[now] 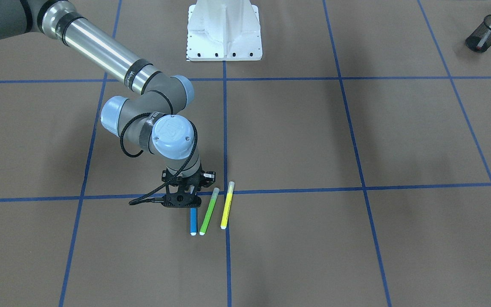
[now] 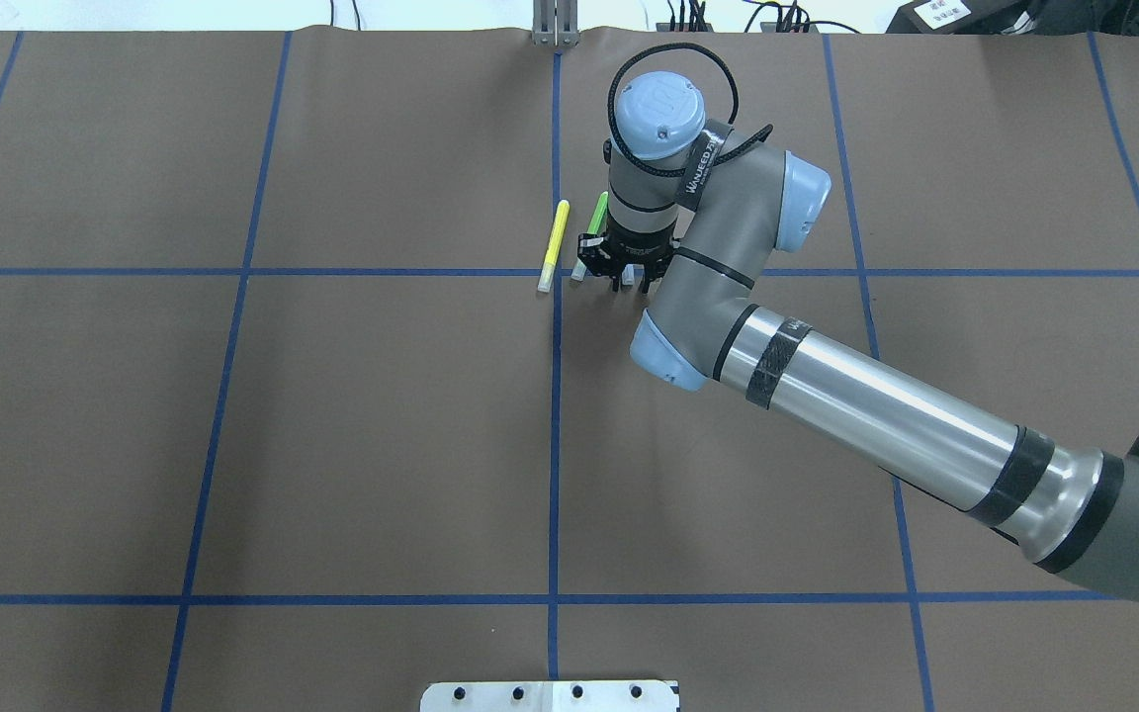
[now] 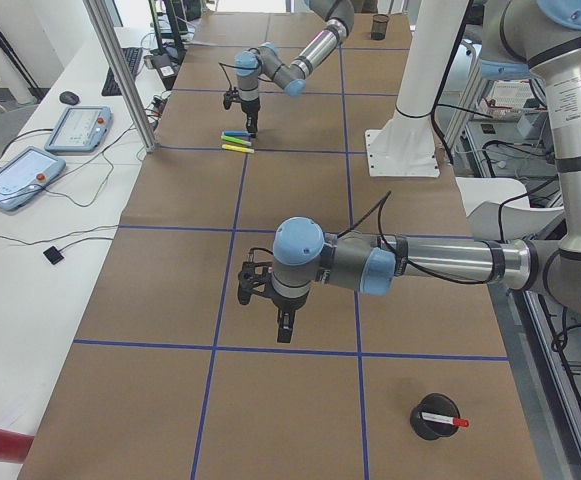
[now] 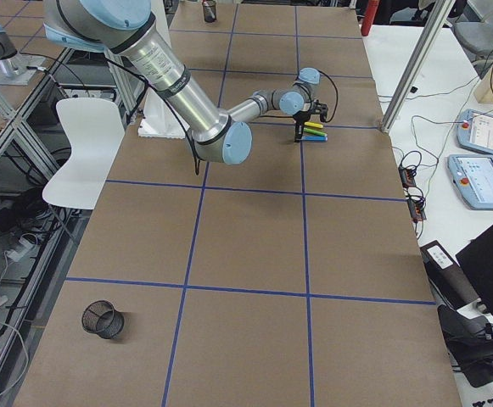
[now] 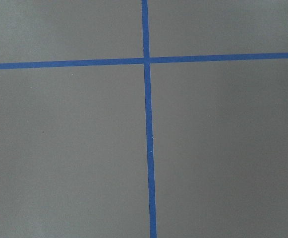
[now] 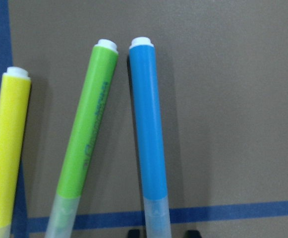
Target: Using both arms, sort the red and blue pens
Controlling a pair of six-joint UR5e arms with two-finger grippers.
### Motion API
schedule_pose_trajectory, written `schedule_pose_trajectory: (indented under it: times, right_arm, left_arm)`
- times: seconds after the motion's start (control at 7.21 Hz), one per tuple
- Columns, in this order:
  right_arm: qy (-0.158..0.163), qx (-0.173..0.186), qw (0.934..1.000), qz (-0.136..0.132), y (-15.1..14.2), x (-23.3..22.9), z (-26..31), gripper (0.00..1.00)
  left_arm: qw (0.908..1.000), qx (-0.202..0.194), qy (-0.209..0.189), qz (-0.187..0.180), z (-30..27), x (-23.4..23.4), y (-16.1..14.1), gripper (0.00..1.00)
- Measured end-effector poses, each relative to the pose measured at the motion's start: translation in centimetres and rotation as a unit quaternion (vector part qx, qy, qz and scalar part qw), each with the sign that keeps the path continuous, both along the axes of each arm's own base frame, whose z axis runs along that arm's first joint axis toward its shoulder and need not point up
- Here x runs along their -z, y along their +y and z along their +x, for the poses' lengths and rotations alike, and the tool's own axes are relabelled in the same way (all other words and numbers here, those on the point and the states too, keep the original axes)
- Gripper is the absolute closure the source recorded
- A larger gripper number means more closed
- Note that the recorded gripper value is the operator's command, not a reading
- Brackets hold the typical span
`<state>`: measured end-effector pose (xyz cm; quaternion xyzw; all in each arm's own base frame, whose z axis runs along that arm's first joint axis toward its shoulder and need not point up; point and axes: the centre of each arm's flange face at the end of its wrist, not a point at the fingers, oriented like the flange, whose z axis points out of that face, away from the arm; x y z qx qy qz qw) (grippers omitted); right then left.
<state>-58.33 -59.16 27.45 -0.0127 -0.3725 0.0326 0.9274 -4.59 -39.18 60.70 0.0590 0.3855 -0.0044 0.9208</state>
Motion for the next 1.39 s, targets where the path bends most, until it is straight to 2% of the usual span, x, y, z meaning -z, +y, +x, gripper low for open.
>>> schedule_pose_trajectory:
  times: [0.28,0.97,1.39]
  right_arm:
    - [0.000,0.000,1.0000,-0.001,0.1,0.0,0.0,1.00]
    - [-0.023,-0.002,0.9997,-0.001,-0.4,3.4,2.7,1.00]
    - [-0.019,0.001,0.9998,0.005,-0.9,4.1,5.0,1.00]
  left_arm:
    - [1.0000,0.000,0.000,0.001,0.0,0.1,0.0,0.00]
    - [0.9999,-0.003,0.012,0.000,0.2,0.3,0.0,0.00]
    - [0.9999,-0.003,0.013,0.001,0.2,0.3,0.1,0.00]
